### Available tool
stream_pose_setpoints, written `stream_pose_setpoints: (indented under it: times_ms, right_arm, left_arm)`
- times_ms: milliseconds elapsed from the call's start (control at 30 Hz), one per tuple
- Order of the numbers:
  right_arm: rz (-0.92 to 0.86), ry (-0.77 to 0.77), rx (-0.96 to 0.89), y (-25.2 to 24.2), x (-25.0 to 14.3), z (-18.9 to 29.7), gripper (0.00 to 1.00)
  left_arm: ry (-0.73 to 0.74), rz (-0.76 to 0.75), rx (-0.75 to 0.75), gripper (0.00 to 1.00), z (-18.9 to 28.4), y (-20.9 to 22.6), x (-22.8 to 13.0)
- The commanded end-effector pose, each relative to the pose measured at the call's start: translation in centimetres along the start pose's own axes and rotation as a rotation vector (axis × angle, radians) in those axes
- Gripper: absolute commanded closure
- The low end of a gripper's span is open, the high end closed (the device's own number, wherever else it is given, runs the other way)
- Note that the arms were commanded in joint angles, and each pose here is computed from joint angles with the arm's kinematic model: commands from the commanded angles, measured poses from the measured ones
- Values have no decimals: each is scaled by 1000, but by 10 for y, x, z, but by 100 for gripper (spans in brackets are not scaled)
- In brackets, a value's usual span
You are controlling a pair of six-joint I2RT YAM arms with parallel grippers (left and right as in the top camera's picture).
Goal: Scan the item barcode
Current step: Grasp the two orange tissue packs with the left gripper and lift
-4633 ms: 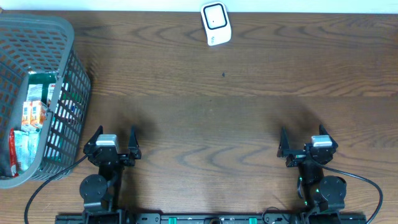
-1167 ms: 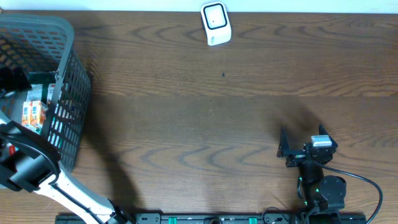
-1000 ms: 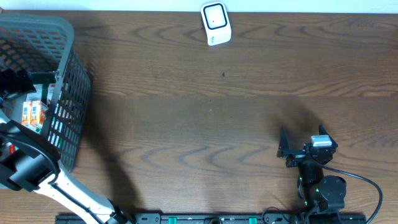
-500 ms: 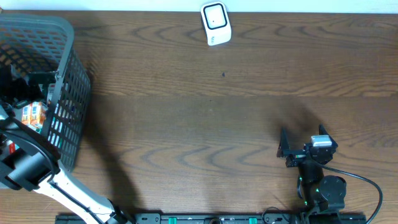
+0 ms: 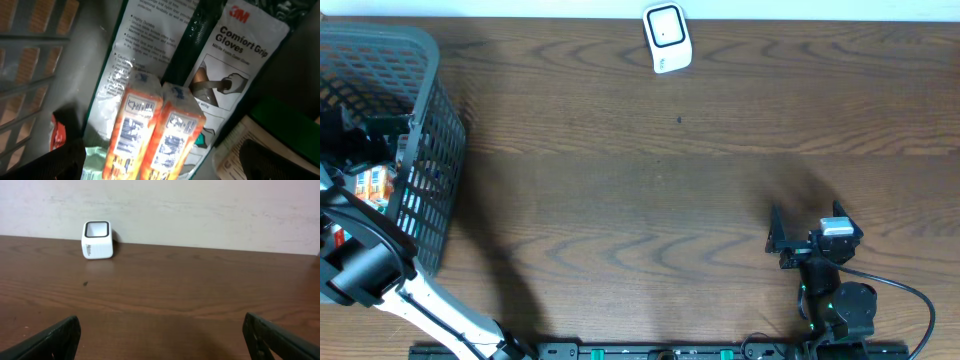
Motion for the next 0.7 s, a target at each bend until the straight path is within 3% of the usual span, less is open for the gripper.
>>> stream_pose_setpoints:
  times_ms: [0,600,667]
  right_arm:
    - [12,-1,8,2,0,0,1]
    - [12,-1,8,2,0,0,1]
    - [12,-1,8,2,0,0,1]
  left_arm:
    - [46,-17,11,1,-18,5,-9]
    - [18,-19,28,2,-41,8,-8]
    - [25,-18,27,6,-45,8,-10]
Point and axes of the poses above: each gripper's point midway between its finger pads, its own z axis back along the fingers, its own y axis along the line the jaws close on, x = y × z, the point moved 4 cm from there along z, back along the fingers, and after that the axes turned 10 degrees about z, right-handed, at the moved point
